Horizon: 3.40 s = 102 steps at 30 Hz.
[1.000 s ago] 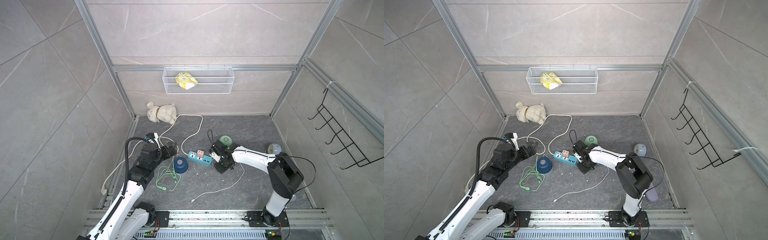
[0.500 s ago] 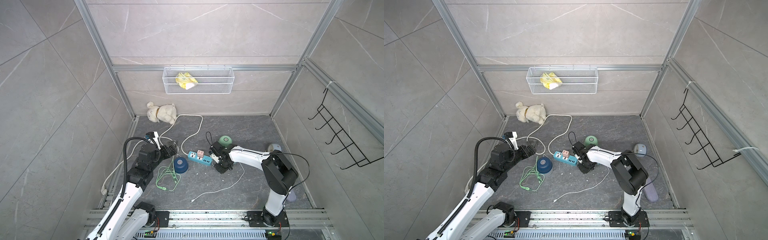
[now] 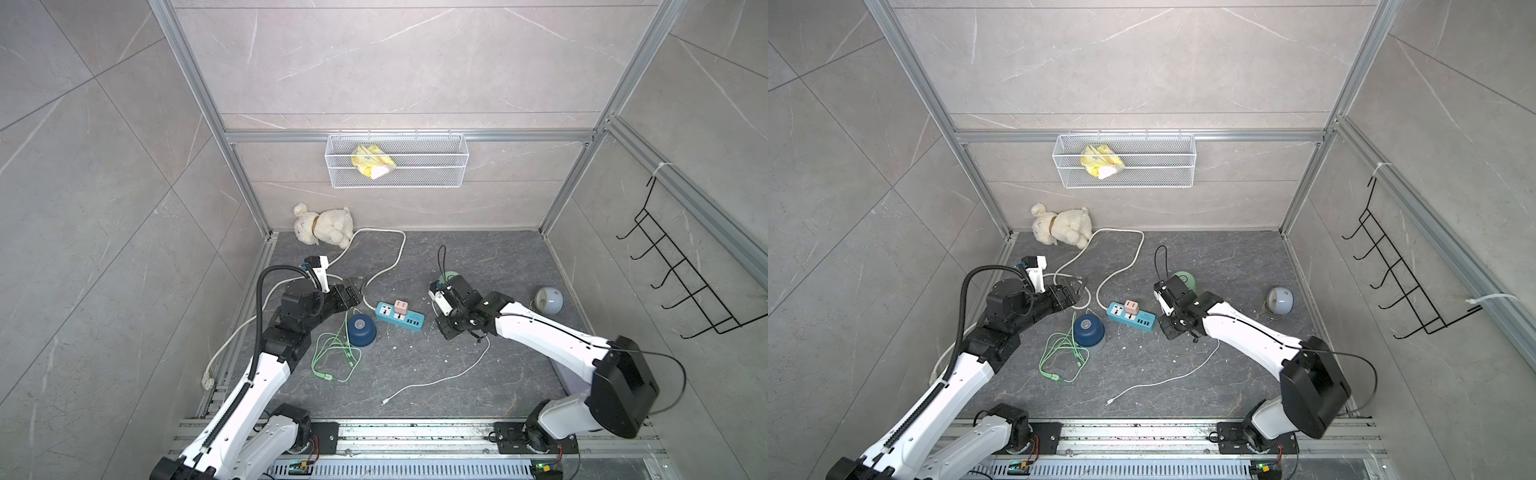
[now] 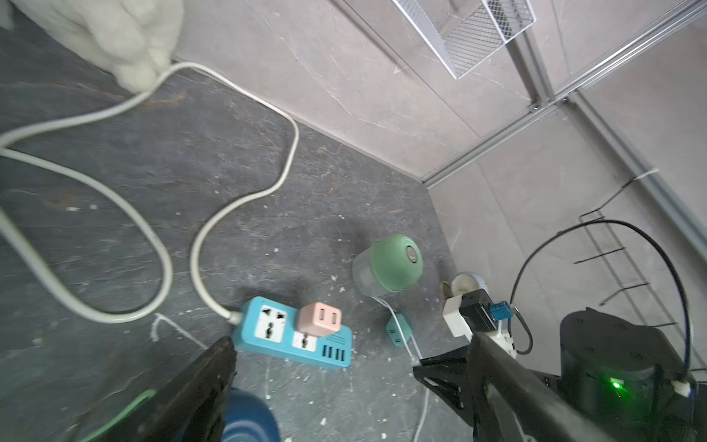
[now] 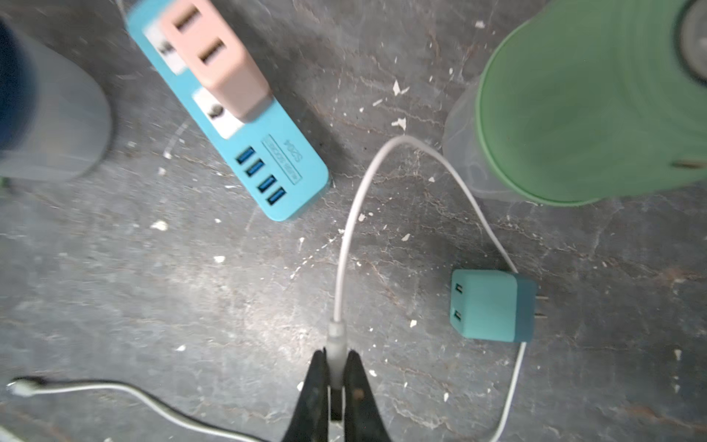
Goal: Charge the cordless meat grinders
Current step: Pick up the charging cable from the center of the board.
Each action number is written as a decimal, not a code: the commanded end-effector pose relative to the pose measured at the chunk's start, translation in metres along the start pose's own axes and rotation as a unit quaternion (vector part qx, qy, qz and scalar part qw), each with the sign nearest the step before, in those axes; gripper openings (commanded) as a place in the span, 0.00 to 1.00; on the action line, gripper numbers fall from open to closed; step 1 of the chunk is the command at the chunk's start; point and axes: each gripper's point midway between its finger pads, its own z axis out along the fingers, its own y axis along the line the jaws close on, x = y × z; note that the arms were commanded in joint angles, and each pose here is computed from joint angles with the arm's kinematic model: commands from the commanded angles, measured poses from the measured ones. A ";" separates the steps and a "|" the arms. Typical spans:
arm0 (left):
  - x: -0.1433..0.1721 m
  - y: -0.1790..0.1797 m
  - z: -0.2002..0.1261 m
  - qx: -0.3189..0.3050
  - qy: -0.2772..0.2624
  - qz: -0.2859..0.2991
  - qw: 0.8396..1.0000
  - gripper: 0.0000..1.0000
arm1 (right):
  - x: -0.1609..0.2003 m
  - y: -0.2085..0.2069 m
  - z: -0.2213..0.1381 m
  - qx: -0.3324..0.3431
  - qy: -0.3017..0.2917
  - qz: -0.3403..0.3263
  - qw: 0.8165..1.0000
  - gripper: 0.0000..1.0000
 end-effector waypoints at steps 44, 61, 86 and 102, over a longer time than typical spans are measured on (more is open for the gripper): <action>0.125 -0.095 0.103 0.077 0.140 -0.190 0.969 0.00 | -0.026 0.072 -0.059 -0.238 -0.135 0.074 0.959 0.15; 0.137 -0.136 0.074 0.258 0.111 0.332 0.901 0.00 | -0.055 0.009 -0.105 -0.222 -0.157 0.411 0.870 0.67; 0.139 -0.144 0.068 0.297 0.043 0.456 0.838 0.00 | -0.069 0.018 -0.086 -0.286 -0.083 0.594 0.747 0.33; 0.121 -0.125 0.032 0.340 0.063 0.358 0.867 0.68 | -0.083 0.014 -0.112 -0.366 -0.130 0.559 0.732 0.00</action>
